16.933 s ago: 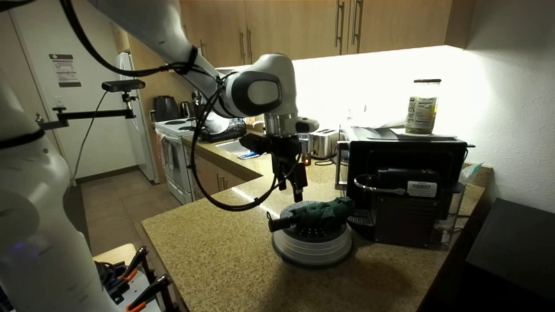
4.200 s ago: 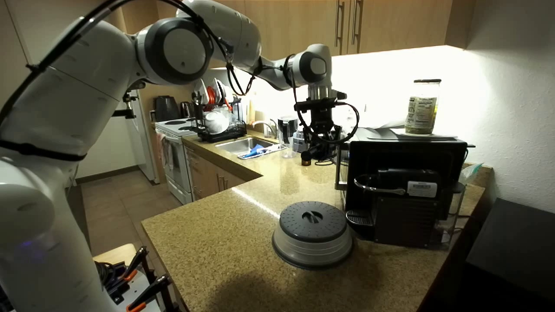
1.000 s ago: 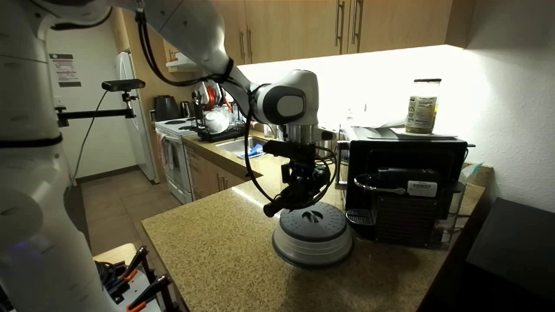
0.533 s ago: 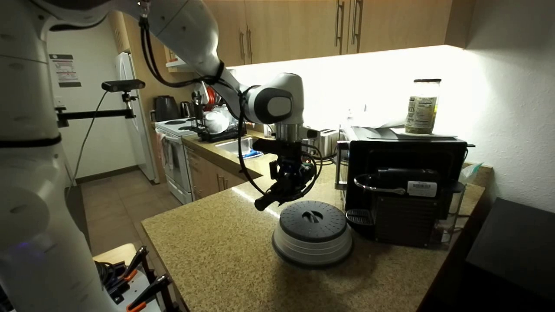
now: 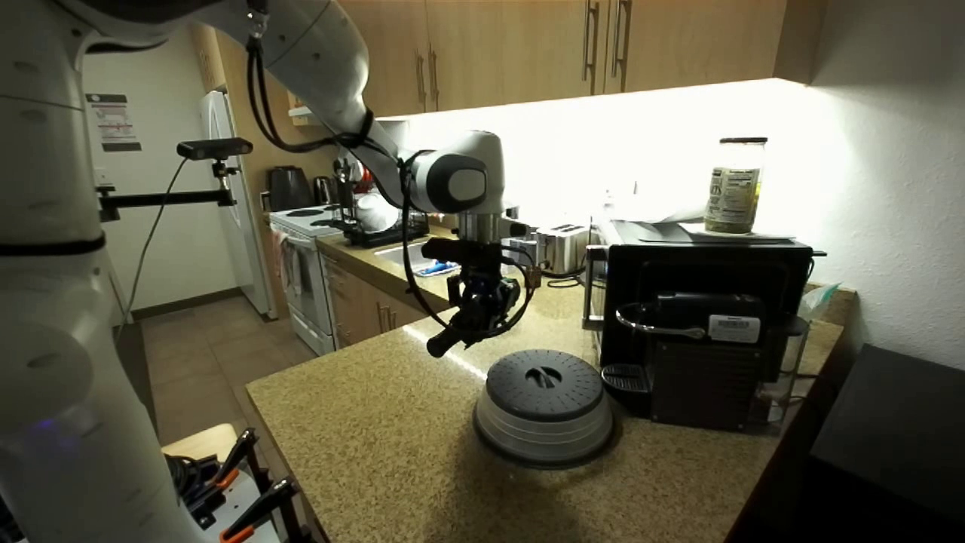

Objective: Take the umbrella and put it on the counter

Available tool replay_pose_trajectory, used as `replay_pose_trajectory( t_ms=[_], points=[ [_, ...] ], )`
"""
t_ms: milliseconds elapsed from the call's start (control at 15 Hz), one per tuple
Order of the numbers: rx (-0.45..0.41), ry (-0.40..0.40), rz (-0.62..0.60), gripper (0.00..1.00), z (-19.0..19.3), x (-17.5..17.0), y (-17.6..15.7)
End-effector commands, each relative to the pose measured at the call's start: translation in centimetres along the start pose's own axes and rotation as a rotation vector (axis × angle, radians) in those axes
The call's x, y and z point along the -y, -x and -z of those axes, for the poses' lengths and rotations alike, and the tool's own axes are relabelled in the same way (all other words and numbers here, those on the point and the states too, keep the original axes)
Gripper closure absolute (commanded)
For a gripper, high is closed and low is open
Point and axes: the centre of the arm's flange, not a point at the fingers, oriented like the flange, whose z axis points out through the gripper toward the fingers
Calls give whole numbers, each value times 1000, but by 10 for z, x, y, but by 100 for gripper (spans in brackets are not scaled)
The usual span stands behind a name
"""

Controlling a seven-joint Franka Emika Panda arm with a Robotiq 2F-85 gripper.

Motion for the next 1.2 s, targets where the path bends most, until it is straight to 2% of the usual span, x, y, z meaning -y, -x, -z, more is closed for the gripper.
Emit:
replay_pose_trajectory(
  t_ms=[0,600,1133],
  points=[
    [10,-14,57,89,1,17,5],
    [-2,1,43,89,2,13,6],
    [2,-53,127,89,-18,44,-24]
  ],
)
